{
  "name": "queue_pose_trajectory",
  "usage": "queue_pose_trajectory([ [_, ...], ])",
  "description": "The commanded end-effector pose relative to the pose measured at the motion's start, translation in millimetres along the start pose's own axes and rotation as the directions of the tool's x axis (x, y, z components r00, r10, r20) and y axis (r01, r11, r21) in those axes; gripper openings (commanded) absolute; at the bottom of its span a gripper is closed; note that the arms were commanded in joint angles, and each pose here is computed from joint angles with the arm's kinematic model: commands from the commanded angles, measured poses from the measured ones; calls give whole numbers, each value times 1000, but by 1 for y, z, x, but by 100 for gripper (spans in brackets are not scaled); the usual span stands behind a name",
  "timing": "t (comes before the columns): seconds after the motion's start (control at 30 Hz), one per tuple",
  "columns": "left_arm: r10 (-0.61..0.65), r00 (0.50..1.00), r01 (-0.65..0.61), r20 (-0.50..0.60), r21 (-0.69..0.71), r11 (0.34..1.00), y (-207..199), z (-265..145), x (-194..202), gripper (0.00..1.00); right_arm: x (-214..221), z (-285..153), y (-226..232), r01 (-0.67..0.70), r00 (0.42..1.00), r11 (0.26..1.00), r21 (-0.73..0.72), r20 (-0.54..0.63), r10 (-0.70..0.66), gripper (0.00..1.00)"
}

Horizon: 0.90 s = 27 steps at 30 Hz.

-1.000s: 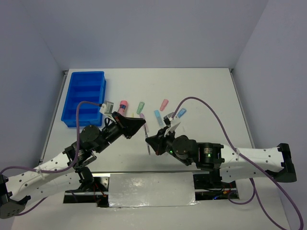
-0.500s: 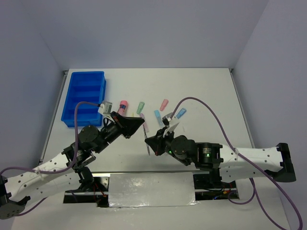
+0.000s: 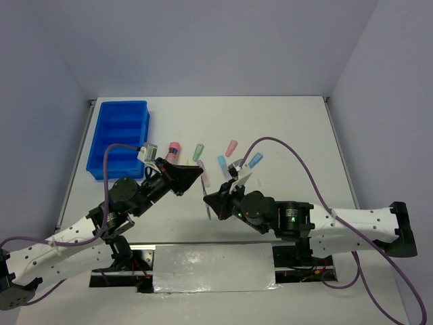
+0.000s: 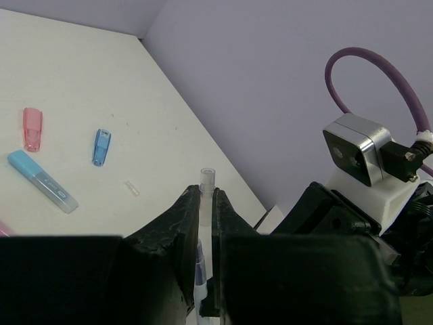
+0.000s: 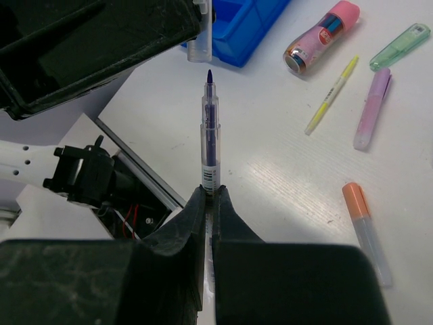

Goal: Sort the stationery into containers
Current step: Close the pen cap on the pen.

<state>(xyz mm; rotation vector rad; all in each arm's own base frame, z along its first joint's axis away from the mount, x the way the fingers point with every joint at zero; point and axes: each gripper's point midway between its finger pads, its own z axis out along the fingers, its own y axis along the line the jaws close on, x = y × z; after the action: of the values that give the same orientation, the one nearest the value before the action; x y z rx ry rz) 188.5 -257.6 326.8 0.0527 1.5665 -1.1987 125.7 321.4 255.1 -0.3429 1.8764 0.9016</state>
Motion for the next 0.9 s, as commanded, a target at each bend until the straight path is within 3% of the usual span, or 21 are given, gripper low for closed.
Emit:
queue_pose_trajectory([
  [0.0, -2, 999, 0, 54, 33, 999, -10, 0, -15, 0, -27, -2, 10, -35, 997, 999, -11, 63, 36, 0],
  [0.87, -10, 999, 8, 36, 38, 999, -7, -1, -6, 0, -33, -1, 9, -23, 997, 1000, 6, 78, 22, 0],
])
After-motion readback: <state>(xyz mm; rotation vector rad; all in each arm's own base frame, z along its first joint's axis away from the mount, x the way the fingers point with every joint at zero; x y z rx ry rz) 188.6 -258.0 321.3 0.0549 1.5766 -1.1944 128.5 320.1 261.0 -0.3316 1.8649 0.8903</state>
